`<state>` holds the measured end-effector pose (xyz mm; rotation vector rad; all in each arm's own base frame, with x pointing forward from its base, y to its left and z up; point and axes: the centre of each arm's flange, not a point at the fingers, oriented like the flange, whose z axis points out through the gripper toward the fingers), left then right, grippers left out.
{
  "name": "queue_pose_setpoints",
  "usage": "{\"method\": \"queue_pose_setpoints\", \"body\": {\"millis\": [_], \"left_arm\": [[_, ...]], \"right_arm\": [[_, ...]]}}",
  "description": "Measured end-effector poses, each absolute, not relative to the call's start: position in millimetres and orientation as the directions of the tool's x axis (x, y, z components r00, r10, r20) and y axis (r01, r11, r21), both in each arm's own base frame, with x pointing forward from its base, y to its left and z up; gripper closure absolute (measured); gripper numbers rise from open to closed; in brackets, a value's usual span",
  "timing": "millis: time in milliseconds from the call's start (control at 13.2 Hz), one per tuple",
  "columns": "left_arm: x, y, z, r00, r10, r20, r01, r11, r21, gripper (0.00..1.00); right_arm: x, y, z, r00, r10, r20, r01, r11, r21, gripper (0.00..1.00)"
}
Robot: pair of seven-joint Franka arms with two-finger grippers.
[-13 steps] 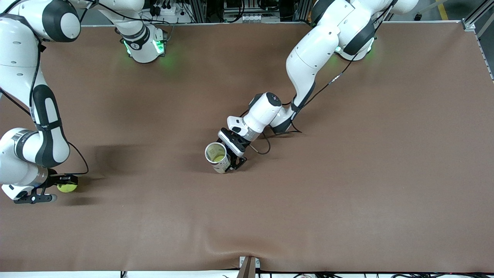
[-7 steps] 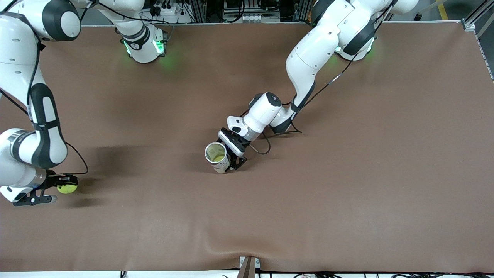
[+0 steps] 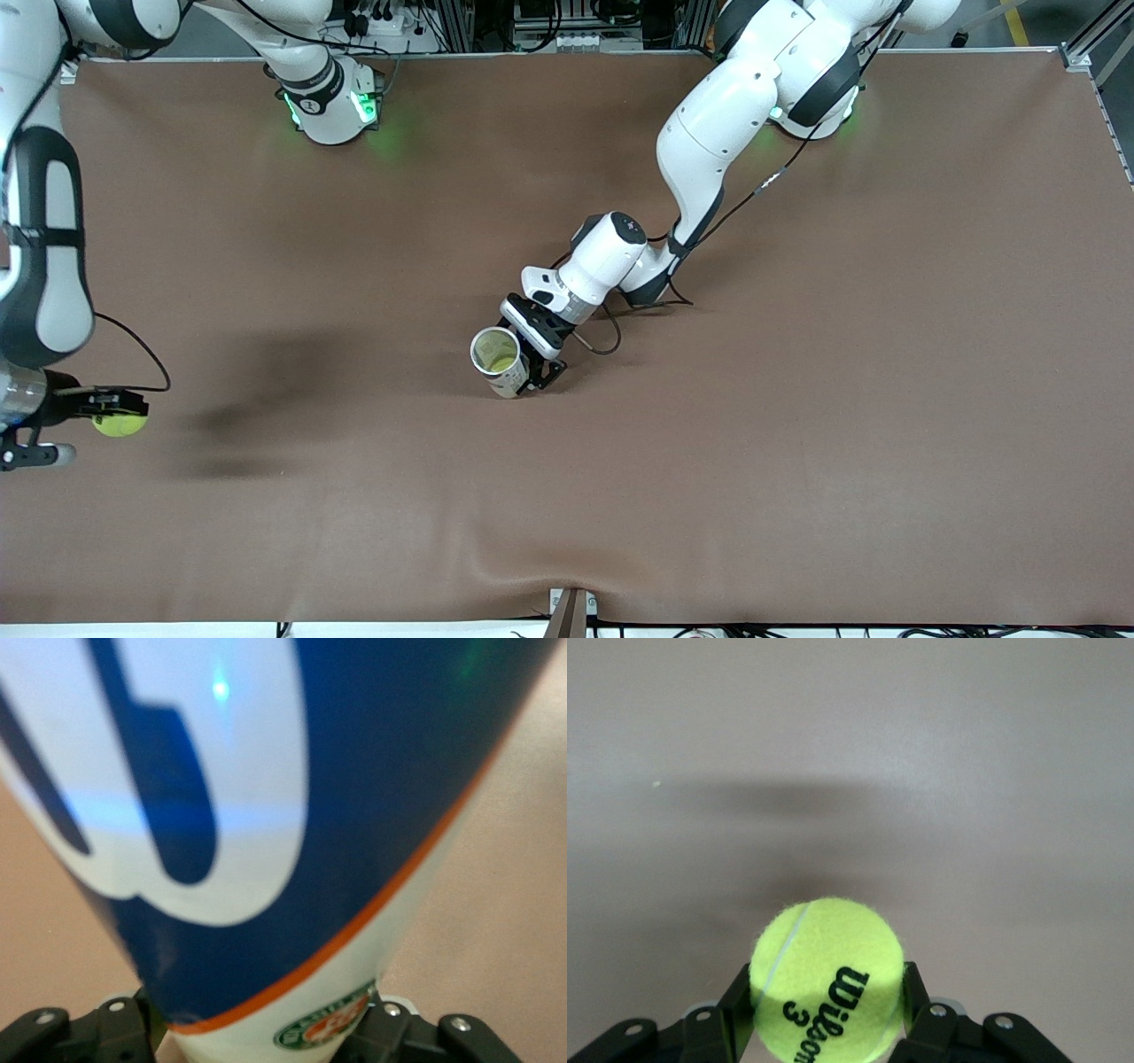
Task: Insert tennis ball vertically with right arm
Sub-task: 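Lift the second ball and carry it above the tube opening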
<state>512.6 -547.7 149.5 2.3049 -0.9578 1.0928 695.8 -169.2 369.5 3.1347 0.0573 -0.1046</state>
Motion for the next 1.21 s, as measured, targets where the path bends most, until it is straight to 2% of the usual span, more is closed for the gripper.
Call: {"method": "queue_pose_setpoints", "body": {"millis": [302, 529, 1208], "left_arm": [[513, -548, 149, 0.455, -0.407, 0.792, -0.732, -0.678, 0.072, 0.21], [513, -548, 149, 0.455, -0.407, 0.792, -0.732, -0.678, 0.072, 0.21], [513, -548, 149, 0.454, -0.408, 0.792, -0.732, -0.678, 0.071, 0.21]], "right_arm": [[676, -131, 446, 0.988, -0.018, -0.155, -0.022, -1.0, -0.021, 0.33], [672, -67, 484, 0.978, -0.107, -0.177, -0.113, -0.993, -0.018, 0.33], [654, 150, 523, 0.906, -0.394, -0.152, -0.4, -0.916, -0.008, 0.33]]}}
